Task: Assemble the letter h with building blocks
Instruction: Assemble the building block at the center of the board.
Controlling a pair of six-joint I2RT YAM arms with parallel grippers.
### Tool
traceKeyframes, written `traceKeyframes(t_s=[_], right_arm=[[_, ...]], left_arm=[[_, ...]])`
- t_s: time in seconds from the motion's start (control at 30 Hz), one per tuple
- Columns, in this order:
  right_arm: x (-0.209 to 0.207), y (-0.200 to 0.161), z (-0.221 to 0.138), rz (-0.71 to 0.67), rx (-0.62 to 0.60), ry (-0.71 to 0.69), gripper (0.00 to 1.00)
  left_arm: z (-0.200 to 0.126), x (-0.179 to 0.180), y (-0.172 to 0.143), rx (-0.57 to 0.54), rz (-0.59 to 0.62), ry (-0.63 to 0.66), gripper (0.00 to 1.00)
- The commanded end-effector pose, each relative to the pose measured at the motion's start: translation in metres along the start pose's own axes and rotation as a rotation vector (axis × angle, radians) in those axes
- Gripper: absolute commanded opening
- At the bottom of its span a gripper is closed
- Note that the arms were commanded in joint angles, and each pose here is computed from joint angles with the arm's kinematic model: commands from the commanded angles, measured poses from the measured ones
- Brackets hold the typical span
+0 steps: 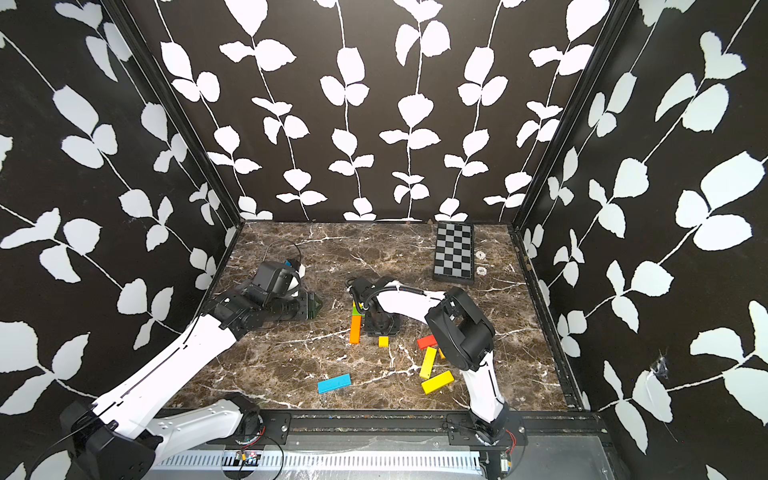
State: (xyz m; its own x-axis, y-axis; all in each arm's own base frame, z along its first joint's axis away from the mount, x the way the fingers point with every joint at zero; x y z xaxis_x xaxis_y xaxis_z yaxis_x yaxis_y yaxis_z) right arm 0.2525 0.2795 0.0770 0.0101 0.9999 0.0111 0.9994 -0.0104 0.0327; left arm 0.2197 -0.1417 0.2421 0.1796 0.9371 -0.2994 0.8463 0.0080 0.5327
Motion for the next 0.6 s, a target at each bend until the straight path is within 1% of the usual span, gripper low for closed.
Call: traceKeyframes(t_s=[0.0,0.3,0.47,0.57], right_arm=[[-0.0035,0.0033,0.0065,0.013,0.01,-0.046,0.39],[-0.0037,0.005,0.0059,0.011,0.01,-0.062,0.38],[-0.0065,0.0031,0.0059,0.027,0.011,-0.067,0.35],[-0.0101,0.0021,0.0055,0.035,0.005,-0.078,0.35]], left_arm=[[0.0033,0.0025,-0.0047,0.013,0.009,-0.002,0.58],[0.0049,0.0019,-0.0066,0.019,0.01,-0.012,0.57],[0.0064,0.0016,-0.0073,0.025,0.012,-0.016,0.57],[0.0072,0.0007,-0.0076,0.028,0.013,-0.021,0.57]])
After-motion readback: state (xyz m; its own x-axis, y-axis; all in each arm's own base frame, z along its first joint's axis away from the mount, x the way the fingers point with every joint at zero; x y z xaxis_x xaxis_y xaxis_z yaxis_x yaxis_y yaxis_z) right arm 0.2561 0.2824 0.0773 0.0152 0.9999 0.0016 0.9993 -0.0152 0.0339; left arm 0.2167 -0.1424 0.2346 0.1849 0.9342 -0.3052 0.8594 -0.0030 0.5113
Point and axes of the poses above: each gripper's point midway between its finger pads, its own z axis out along the fingers, its own x axis along the line the jaws close on, y = z × x, the point moved 6 cm from there along -z, back along the fingers, and after that the axes turned 1 degree about z, right-handed, at the moved point
